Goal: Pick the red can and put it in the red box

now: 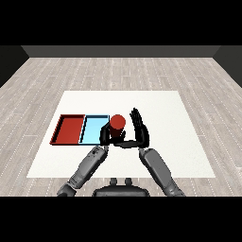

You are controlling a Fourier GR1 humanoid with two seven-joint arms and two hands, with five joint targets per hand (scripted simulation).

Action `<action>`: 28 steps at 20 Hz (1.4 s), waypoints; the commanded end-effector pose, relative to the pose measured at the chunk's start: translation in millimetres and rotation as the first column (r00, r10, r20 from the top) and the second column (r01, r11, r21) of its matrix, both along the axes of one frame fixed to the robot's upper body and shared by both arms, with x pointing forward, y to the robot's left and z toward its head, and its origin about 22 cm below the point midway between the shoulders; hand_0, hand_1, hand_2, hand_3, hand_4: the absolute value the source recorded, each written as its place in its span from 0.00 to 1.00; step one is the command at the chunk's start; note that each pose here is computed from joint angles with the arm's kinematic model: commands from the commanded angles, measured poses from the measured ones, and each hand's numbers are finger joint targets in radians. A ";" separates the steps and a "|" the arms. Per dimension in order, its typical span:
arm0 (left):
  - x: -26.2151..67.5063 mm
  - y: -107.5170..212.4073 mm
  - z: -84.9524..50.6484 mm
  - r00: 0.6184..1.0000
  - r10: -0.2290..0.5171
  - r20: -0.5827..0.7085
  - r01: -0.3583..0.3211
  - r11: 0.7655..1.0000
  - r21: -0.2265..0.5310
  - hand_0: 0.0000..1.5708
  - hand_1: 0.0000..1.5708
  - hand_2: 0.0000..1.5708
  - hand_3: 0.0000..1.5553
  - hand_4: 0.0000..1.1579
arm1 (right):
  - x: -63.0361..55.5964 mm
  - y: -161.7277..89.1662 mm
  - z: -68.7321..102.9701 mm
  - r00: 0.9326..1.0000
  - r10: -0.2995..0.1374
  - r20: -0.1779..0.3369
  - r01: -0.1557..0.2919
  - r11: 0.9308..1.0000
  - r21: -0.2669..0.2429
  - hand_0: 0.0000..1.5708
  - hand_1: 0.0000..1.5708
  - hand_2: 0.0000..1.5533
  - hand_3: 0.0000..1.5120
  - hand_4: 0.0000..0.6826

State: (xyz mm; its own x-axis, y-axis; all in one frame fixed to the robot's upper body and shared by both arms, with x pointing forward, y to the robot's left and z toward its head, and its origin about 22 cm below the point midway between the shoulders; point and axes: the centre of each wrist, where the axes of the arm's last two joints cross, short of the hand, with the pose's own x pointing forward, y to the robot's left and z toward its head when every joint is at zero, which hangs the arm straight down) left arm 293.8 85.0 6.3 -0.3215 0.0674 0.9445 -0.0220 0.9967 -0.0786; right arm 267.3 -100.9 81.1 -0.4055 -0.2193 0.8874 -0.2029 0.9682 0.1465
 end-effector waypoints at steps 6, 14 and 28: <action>11.5 60.3 -0.1 0.995 0.089 0.036 -0.090 0.996 0.021 1.00 1.00 1.00 0.95 0.98 | -28.4 -73.9 12.1 0.998 -0.051 0.020 0.049 0.996 0.079 0.00 0.00 0.00 0.00 0.00; 48.4 123.9 47.8 0.971 0.237 0.036 -0.240 0.964 0.112 1.00 1.00 1.00 0.96 0.97 | -42.0 -125.9 -15.3 0.987 -0.159 -0.038 0.160 0.987 0.022 0.00 0.00 0.00 0.00 0.00; 47.2 288.2 -0.9 0.775 0.576 -0.260 -0.337 0.724 0.602 1.00 1.00 0.99 0.95 0.91 | -42.1 -146.2 -38.3 0.977 -0.194 -0.083 0.195 0.981 0.000 0.00 0.00 0.00 0.00 0.00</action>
